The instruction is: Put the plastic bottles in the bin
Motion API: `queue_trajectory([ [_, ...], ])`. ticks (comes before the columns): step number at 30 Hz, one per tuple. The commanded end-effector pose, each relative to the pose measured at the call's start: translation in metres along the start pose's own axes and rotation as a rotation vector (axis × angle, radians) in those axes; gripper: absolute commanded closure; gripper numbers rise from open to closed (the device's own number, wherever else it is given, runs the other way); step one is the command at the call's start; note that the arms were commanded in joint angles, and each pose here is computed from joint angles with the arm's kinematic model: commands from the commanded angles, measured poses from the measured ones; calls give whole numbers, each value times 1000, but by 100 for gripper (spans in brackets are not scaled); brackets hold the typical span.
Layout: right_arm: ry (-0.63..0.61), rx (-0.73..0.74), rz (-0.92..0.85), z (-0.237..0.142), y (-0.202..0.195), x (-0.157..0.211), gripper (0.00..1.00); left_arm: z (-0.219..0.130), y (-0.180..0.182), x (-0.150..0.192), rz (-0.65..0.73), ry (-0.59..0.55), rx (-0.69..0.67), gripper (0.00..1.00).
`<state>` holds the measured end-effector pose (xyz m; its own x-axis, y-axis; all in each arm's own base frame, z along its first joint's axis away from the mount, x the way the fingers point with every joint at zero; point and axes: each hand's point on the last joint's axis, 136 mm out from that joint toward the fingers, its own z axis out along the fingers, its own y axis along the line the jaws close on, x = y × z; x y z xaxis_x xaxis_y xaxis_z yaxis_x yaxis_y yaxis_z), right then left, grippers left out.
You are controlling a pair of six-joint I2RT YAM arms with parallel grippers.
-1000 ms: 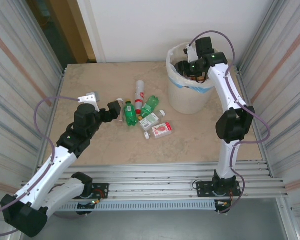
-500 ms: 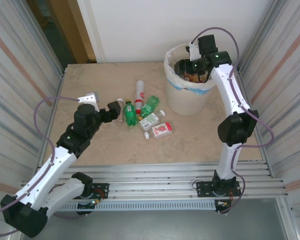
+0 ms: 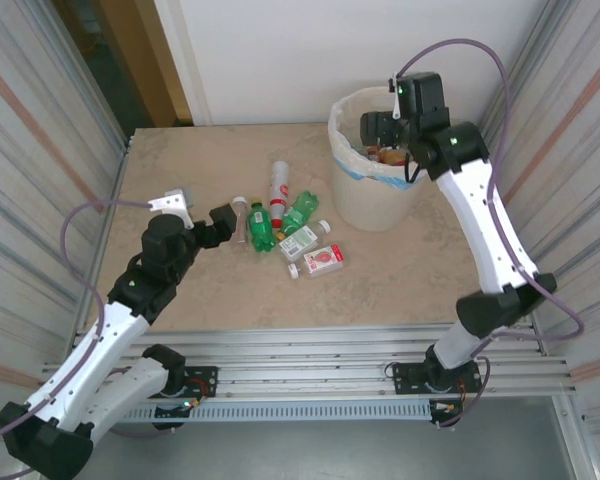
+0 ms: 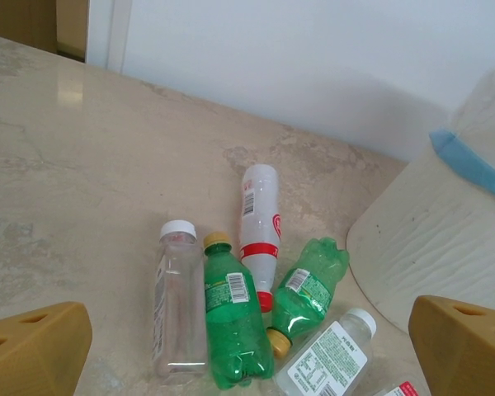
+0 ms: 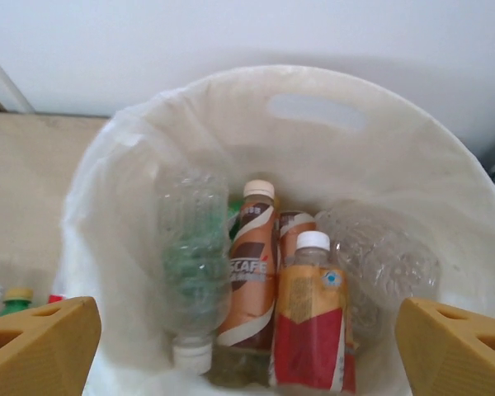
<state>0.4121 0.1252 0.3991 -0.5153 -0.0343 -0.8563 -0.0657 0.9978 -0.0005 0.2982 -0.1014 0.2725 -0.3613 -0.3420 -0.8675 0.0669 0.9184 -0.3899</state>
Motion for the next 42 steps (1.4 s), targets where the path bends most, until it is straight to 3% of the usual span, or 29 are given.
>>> queue_trajectory([
  [1,-68,95,71,-31,-11,12,6,-3,3,-6,-15,-45,-3,1],
  [5,-54,129,130,-55,-5,61,1,-3,2,-4,-5,-49,11,1],
  [8,21,129,203,-58,1,114,2,-2,3,-3,-8,-51,15,1],
  [14,247,54,338,-37,46,219,2,2,2,2,-21,-43,20,1],
  [18,354,36,378,-24,87,263,2,3,1,5,-26,-29,29,1],
  [26,501,137,453,10,123,316,2,8,1,13,3,6,31,1],
  [32,605,115,509,32,143,340,2,10,2,19,5,26,26,1],
  [42,599,91,570,53,154,343,2,12,5,23,4,23,20,1],
])
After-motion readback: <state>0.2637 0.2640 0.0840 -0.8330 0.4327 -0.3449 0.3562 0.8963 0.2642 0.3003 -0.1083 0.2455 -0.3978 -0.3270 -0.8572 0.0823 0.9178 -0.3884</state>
